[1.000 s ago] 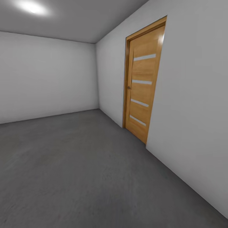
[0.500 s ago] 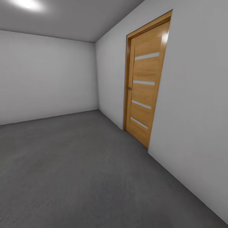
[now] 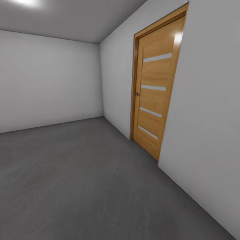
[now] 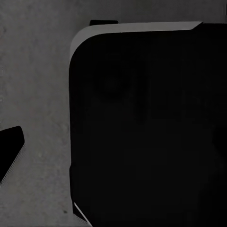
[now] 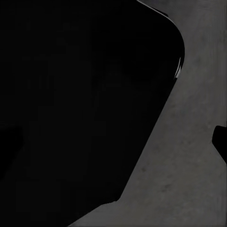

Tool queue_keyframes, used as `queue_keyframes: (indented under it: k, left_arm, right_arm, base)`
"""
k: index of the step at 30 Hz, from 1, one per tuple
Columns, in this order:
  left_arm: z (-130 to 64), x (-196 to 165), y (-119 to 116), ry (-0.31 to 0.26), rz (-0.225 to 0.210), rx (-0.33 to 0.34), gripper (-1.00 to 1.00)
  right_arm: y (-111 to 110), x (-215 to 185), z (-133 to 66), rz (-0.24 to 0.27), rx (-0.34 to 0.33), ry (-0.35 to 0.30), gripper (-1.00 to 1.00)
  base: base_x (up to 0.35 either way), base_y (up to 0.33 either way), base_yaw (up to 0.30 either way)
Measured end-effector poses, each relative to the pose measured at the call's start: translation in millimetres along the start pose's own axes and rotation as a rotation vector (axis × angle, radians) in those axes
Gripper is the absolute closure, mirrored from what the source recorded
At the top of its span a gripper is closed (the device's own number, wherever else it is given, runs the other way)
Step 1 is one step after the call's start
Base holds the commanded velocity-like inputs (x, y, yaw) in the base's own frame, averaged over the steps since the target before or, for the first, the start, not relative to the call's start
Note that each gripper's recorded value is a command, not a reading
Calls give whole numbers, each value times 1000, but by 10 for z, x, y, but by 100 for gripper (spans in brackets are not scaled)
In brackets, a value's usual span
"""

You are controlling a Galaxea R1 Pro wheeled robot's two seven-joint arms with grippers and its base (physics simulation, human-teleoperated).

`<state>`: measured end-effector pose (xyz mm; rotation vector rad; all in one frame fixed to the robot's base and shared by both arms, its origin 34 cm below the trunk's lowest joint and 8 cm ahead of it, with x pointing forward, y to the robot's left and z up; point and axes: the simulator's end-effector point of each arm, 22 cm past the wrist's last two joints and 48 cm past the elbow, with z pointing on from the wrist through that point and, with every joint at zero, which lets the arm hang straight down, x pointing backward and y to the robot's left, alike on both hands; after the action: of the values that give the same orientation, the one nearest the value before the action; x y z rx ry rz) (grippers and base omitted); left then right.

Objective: Move the two storage containers from the living room to the garage. In the garage, place one container on the floor and stack the other container on top of it (either order is fine).

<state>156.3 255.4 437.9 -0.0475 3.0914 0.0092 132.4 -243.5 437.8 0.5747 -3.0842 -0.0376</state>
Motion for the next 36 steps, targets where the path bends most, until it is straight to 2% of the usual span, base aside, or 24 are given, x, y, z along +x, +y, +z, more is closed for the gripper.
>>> queue_keyframes:
  k: [36]
  left_arm:
    - [0,2,-1,0,0,0,-100]
  right_arm:
    - [-2,0,0,0,0,0,-100]
  base:
    - [323,0,0]
